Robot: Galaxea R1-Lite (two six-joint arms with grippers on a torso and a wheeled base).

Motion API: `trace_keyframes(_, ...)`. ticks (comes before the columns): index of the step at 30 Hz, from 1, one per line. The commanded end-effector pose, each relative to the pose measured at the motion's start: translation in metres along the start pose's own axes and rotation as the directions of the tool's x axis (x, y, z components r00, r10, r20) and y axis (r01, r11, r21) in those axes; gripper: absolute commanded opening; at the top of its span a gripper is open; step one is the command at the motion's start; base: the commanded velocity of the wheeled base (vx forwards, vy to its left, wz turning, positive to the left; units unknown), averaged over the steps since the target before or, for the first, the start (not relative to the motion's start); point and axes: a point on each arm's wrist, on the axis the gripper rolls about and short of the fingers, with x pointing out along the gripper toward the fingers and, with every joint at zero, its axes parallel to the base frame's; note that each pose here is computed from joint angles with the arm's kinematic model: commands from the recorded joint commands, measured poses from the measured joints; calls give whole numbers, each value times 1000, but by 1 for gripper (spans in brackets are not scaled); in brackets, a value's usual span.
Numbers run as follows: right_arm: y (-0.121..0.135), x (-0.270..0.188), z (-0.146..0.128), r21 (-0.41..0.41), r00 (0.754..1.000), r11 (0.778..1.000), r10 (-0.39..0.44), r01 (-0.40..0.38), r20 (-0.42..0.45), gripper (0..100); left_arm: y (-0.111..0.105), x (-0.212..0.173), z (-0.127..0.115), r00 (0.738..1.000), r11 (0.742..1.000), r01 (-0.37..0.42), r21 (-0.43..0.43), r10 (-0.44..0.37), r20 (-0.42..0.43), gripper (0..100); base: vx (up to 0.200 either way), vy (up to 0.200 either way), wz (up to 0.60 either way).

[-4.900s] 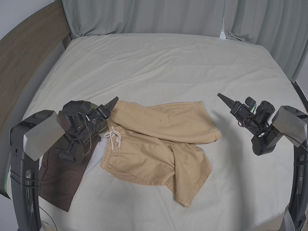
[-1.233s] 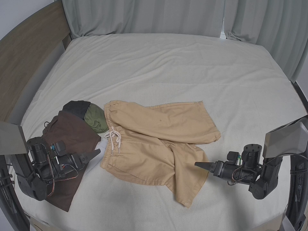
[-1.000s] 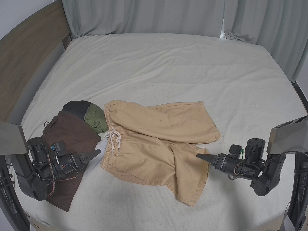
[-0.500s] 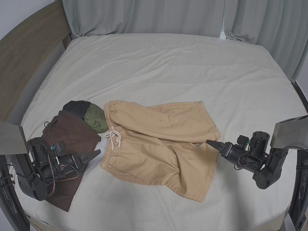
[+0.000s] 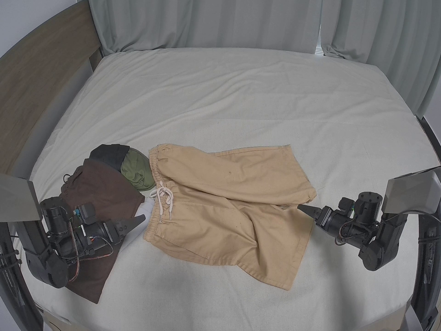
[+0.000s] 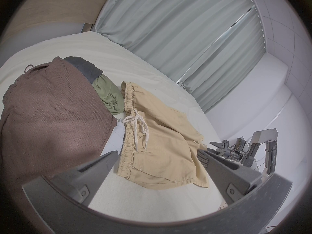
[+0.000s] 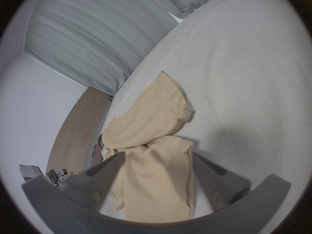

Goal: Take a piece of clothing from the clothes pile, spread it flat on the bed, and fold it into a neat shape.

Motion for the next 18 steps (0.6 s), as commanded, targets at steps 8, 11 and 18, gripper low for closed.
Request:
trace_keyframes(8,-9,2,-3,-4,1000,1000,-29,29,0,0,0,0,0,1000,1000,1,0,-1,-2,100,0,0,0)
trace_keyframes(11,-15,3,5,-37,999,998,-43,44,34,0,-1,1,0,1000,1000,2,1,-2,1,100,0,0,0)
trace_keyframes(18,-25,15,19,-44,991,997,-63,69,118,0,0,1,0,1000,1000,2,-1,-2,-1,100,0,0,0)
